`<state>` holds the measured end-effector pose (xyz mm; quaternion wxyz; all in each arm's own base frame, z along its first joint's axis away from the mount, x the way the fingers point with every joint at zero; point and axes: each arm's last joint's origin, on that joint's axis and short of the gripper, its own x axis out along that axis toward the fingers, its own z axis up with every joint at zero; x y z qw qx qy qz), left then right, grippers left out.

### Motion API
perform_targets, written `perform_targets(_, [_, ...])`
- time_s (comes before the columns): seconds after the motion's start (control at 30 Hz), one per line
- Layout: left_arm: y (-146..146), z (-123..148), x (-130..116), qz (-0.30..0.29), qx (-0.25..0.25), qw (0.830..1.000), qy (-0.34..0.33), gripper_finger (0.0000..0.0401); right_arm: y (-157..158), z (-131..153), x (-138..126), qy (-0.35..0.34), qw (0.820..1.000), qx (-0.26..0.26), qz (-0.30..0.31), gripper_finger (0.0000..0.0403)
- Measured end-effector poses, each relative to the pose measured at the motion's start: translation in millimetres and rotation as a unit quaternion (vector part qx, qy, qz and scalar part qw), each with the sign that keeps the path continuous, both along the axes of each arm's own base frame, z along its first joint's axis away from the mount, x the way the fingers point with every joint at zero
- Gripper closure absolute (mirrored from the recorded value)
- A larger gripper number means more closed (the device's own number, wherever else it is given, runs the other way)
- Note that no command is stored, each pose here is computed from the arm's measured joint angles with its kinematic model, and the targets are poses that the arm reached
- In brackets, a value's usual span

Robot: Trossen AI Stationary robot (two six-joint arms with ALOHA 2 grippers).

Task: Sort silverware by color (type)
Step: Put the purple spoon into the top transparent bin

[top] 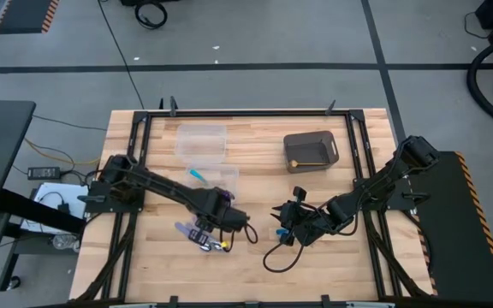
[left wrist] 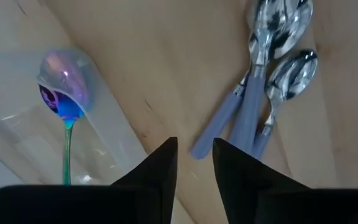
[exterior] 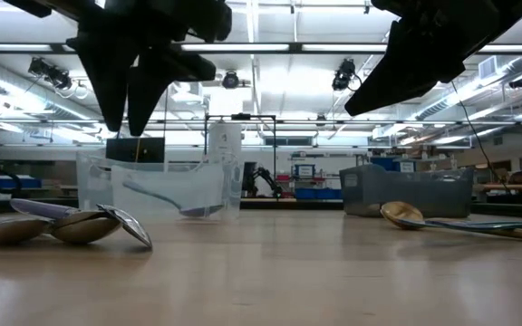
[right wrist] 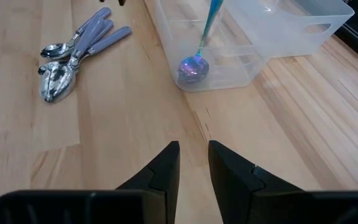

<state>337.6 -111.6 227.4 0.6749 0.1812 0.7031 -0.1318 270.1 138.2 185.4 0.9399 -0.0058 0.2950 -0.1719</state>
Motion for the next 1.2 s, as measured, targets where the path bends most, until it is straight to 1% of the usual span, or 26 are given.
perform_targets(0.17, [-12.9, -0.2, 3.2, 0.027, -0.013, 0.999, -0.039, 0.0291, 1.2, 0.0, -0.6, 0.000, 1.000, 0.001, 0.002, 0.0308])
perform_targets(0.33, [-27.5, -0.2, -2.3, 0.038, -0.001, 0.998, -0.048, 0.0277, 3.3, 0.0, -1.7, -0.001, 1.000, 0.001, 0.005, 0.0308])
perform_targets(0.5, [-42.9, 0.0, -7.1, 0.019, 0.023, 0.997, -0.071, 0.0245, 3.5, 0.0, -1.8, -0.001, 1.000, 0.001, 0.006, 0.0308])
perform_targets(0.6, [-49.8, 0.2, -7.3, 0.011, 0.017, 0.996, -0.085, 0.0232, 3.5, 0.0, -1.8, -0.001, 1.000, 0.001, 0.006, 0.0308])
perform_targets(0.7, [-56.6, -0.3, -6.4, 0.001, 0.004, 0.995, -0.101, 0.0228, 3.5, 0.1, -1.7, -0.001, 1.000, 0.001, 0.006, 0.0308])
perform_targets(0.77, [-59.5, -7.8, -5.8, -0.009, -0.011, 0.994, -0.111, 0.0229, 3.6, 0.3, -1.5, -0.003, 1.000, 0.001, 0.006, 0.0308])
perform_targets(0.8, [-59.3, -13.0, -7.0, -0.011, -0.015, 0.994, -0.105, 0.0230, 3.7, 0.4, -1.5, -0.003, 1.000, 0.001, 0.006, 0.0308])
perform_targets(1.0, [-52.9, -38.8, -14.6, -0.002, -0.015, 0.997, -0.080, 0.0239, 3.8, 0.6, -1.3, -0.004, 1.000, 0.001, 0.007, 0.0308])
perform_targets(1.2, [-50.6, -57.8, -19.9, 0.003, -0.020, 0.997, -0.080, 0.0245, 4.3, 1.5, -0.5, -0.009, 1.000, 0.001, 0.010, 0.0308])
